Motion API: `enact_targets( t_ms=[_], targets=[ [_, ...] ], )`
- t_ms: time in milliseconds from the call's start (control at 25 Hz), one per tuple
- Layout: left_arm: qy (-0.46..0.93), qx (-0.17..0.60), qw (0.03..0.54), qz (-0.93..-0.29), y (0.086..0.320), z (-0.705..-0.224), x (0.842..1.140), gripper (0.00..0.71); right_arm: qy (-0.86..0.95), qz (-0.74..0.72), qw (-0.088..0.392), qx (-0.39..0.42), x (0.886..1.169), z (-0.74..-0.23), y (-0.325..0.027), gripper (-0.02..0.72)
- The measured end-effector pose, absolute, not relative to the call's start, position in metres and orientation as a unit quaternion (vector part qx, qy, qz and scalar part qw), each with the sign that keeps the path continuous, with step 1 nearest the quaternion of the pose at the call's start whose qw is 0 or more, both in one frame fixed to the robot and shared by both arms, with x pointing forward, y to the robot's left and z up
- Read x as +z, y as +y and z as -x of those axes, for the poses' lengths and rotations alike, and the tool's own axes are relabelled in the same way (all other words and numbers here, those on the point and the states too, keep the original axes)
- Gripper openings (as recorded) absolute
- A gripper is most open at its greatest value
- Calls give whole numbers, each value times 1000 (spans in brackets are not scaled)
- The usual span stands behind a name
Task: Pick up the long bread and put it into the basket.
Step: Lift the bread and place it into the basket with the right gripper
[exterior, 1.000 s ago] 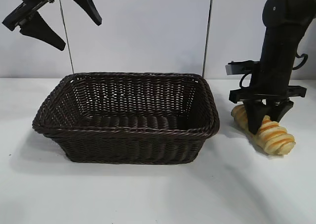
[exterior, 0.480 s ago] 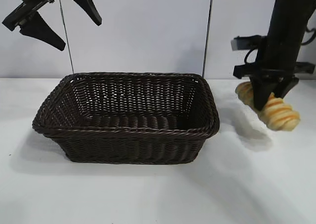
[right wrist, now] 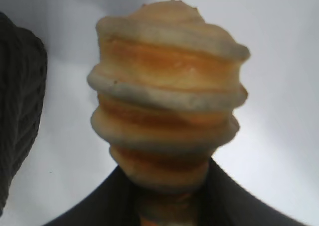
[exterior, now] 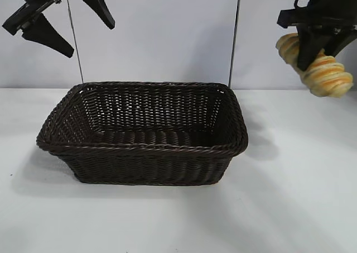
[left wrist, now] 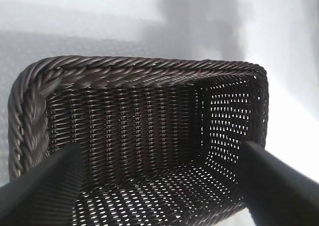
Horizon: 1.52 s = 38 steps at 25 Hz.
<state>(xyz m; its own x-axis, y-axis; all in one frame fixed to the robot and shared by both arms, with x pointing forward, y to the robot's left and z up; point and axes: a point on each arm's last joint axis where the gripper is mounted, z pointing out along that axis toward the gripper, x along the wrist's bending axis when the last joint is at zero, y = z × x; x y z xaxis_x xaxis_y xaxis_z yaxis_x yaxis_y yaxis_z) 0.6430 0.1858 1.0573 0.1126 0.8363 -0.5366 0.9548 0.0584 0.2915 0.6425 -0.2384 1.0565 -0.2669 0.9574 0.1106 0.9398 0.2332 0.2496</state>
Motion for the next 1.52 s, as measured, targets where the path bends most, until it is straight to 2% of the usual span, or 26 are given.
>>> enact_targets(
  t_ms=[440, 680, 920, 1240, 1440, 1520],
  targets=[
    [659, -97, 308, -680, 186, -643, 1057, 607, 852, -503, 10, 143, 1057, -613, -135, 230],
    [659, -97, 307, -680, 186, -643, 1057, 607, 881, -437, 30, 177, 1059, -598, -90, 230],
    [659, -97, 307, -680, 186, -643, 1057, 607, 896, -402, 41, 182, 1051, -600, -79, 228],
    [659, -97, 307, -680, 186, -643, 1057, 607, 894, -415, 18, 169, 997, -620, -67, 227],
    [659, -97, 307, -680, 186, -643, 1057, 607, 892, -418, 17, 171, 988, -623, -64, 228],
    [659, -97, 307, -680, 186, -643, 1057, 607, 892, -418, 17, 171, 988, -623, -64, 261]
  ],
)
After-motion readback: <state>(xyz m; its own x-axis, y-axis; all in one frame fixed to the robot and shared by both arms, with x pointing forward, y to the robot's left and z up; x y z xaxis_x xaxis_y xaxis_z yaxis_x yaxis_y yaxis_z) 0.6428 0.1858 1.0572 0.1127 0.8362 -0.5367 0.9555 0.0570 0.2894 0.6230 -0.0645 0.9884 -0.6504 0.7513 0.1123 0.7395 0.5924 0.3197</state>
